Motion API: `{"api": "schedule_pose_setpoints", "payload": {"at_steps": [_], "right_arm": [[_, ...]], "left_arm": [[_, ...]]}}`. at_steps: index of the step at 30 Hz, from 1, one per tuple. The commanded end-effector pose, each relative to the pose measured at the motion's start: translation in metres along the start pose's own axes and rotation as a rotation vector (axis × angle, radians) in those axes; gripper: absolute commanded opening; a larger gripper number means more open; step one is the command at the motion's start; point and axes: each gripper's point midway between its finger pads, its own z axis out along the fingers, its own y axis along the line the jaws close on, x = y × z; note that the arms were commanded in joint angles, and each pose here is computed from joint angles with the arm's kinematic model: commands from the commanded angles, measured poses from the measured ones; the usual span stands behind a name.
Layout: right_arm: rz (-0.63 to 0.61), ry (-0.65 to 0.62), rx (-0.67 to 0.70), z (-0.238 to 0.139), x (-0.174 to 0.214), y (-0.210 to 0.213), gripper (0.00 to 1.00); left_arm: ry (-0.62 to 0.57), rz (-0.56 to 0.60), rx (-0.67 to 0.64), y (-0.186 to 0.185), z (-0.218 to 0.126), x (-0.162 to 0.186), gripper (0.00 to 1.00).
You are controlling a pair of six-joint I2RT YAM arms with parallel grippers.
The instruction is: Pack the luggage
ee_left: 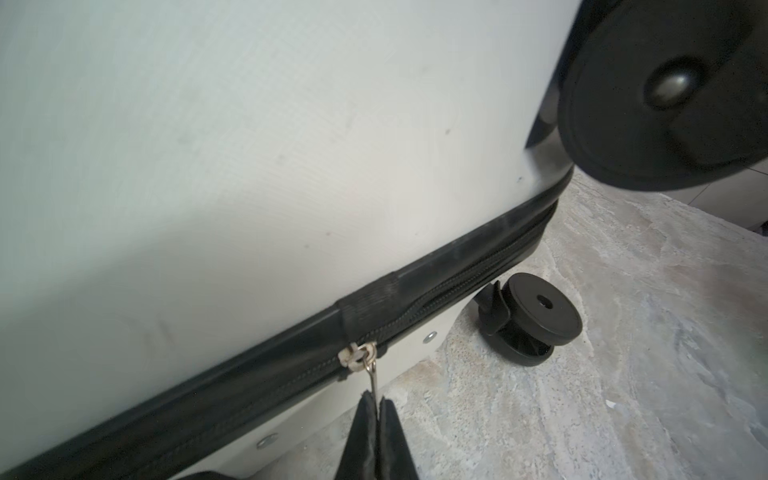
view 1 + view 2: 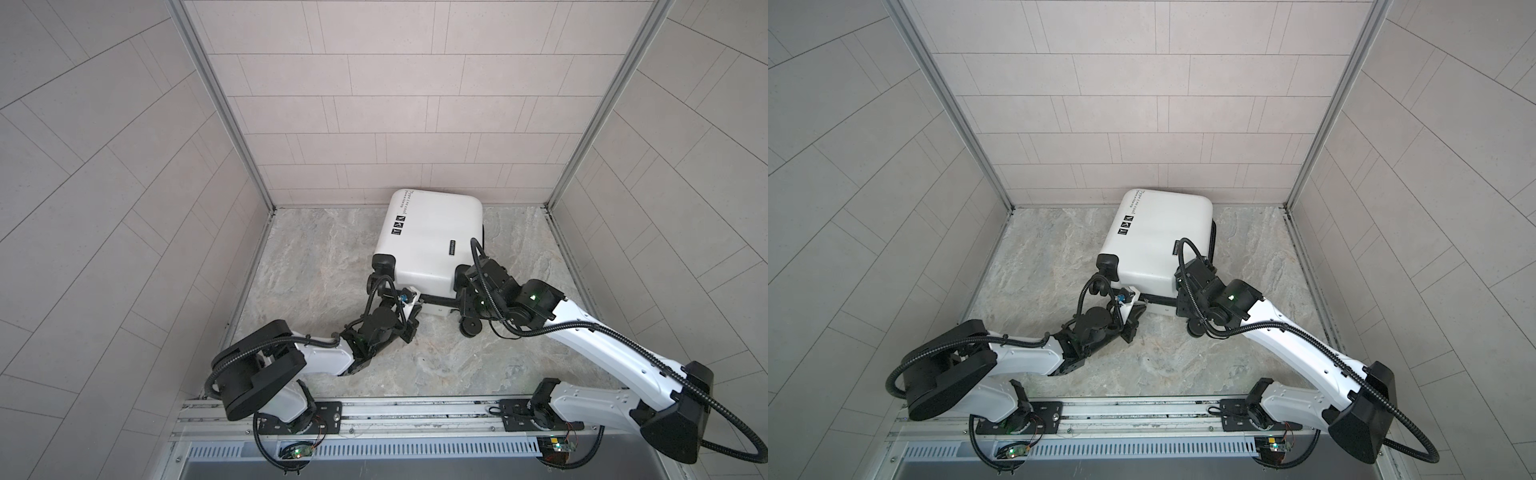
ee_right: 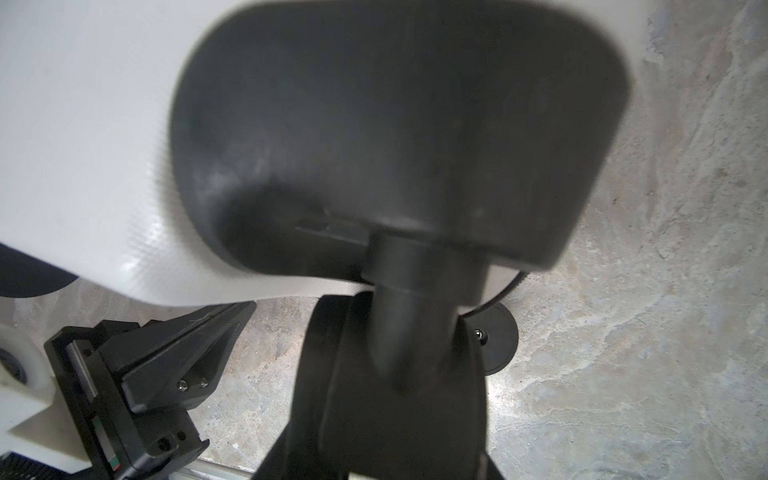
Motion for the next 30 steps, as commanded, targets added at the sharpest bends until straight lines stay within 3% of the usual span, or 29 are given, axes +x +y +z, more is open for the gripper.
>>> {"api": "schedule_pose_setpoints", "payload": {"at_steps": [1, 30], "right_arm": [[-0.11, -0.069, -0.224, -0.016, -0.015, 0.055, 0.0], [-0.073, -0.075, -0.173, -0.001, -0.007, 0.034, 0.0]], "left_arm": [[-0.115, 0.021, 0.151, -0.046, 0.004, -0.039, 0.0], [-0.213, -0.019, 0.321, -0.148, 0.041, -0.071, 0.0]]}}
